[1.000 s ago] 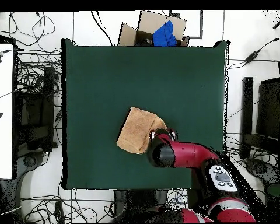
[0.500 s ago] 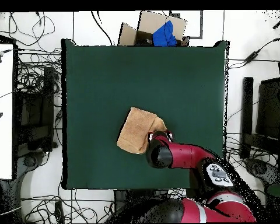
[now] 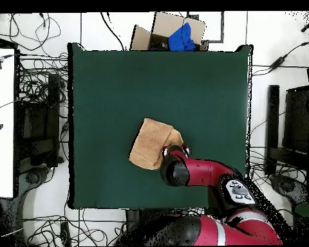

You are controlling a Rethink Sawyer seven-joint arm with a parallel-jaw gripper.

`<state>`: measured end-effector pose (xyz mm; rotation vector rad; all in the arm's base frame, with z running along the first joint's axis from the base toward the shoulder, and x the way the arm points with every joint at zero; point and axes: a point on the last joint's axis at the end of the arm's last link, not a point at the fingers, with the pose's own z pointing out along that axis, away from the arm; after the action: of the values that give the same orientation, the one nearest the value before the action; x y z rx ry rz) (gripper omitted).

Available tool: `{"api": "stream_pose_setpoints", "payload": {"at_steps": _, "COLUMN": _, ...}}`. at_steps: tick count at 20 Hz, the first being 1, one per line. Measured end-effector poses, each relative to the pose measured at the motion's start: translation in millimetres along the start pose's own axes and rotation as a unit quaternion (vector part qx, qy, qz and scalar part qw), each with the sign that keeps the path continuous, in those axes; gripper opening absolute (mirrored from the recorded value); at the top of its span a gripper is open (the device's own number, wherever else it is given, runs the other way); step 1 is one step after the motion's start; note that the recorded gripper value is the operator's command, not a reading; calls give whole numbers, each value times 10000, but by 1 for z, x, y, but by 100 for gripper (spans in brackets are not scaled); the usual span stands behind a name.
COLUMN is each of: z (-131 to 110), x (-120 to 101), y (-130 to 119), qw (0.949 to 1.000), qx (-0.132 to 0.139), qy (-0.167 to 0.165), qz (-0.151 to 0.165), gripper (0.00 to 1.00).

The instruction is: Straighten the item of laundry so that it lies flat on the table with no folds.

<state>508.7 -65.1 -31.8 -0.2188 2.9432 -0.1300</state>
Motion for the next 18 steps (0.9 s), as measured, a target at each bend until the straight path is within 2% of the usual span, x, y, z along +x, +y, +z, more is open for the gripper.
{"api": "stream_pose_setpoints", "payload": {"at_steps": 8, "z": 6, "x": 4, "y": 2, "qw": 10000, "qx": -14, "qy": -48, "qz": 5, "gripper": 100}}
{"api": "stream_pose_setpoints", "payload": {"at_steps": 9, "z": 9, "x": 5, "y": 3, "qw": 9999, "qx": -5, "qy": -105, "qz": 7, "gripper": 0}}
{"api": "stream_pose_setpoints", "payload": {"at_steps": 18, "z": 10, "x": 5, "y": 1, "qw": 9996, "qx": 52, "qy": -262, "qz": 0, "gripper": 0}}
